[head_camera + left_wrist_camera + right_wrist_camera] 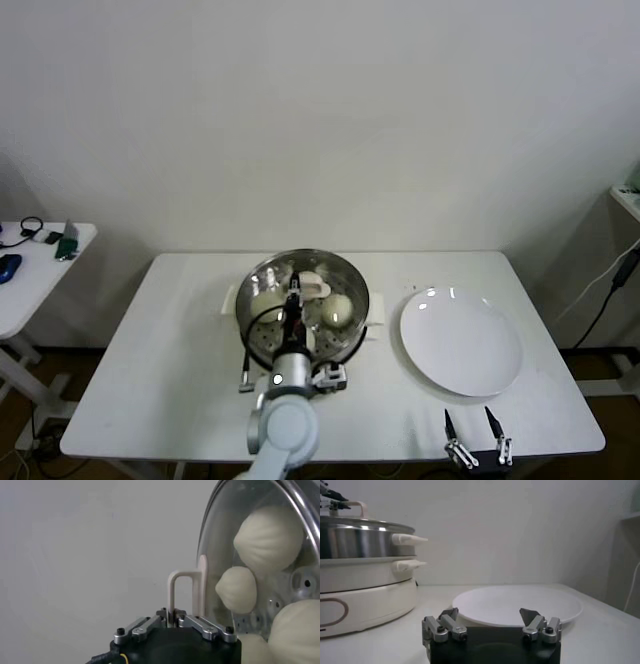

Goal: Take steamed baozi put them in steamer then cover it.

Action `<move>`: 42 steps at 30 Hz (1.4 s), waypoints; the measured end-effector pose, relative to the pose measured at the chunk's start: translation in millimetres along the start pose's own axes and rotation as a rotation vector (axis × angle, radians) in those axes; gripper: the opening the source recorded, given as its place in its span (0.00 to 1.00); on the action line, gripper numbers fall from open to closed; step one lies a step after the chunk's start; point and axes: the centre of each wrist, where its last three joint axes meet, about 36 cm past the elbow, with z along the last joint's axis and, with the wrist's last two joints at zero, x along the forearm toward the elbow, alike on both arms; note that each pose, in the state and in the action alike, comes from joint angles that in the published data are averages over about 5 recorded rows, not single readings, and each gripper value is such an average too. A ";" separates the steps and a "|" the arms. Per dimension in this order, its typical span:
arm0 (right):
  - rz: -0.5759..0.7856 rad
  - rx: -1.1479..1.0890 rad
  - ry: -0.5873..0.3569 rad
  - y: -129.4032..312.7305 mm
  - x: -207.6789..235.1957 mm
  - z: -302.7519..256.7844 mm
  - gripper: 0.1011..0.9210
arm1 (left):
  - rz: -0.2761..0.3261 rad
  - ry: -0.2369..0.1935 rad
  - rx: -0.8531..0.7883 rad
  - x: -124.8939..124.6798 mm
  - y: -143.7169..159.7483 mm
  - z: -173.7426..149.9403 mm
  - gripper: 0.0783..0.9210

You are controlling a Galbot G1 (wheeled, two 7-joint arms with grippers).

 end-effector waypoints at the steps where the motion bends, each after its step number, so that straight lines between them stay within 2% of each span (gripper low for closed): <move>1: -0.001 -0.003 0.000 0.3 -0.5 -0.1 0.88 | 0.000 -0.002 0.002 0.4 1.1 0.4 0.18; 13: 0.022 -0.037 0.014 3.1 -5.0 1.4 0.88 | 0.018 -0.039 0.089 21.9 22.3 11.3 0.59; 21: 0.049 -0.047 0.026 2.4 -7.6 -1.2 0.88 | 0.006 -0.087 0.225 43.3 42.2 38.5 0.85; 29: 0.074 -0.039 0.013 -0.7 -11.9 -10.0 0.88 | 0.009 -0.108 0.442 58.2 38.7 93.8 0.88; 36: 0.076 -0.022 -0.007 0.6 -17.6 -21.0 0.88 | 0.025 -0.090 0.737 61.7 23.1 170.7 0.88; 42: 0.065 -0.003 -0.021 -2.4 -24.9 -29.1 0.88 | 0.068 -0.069 1.026 72.6 -7.2 227.1 0.88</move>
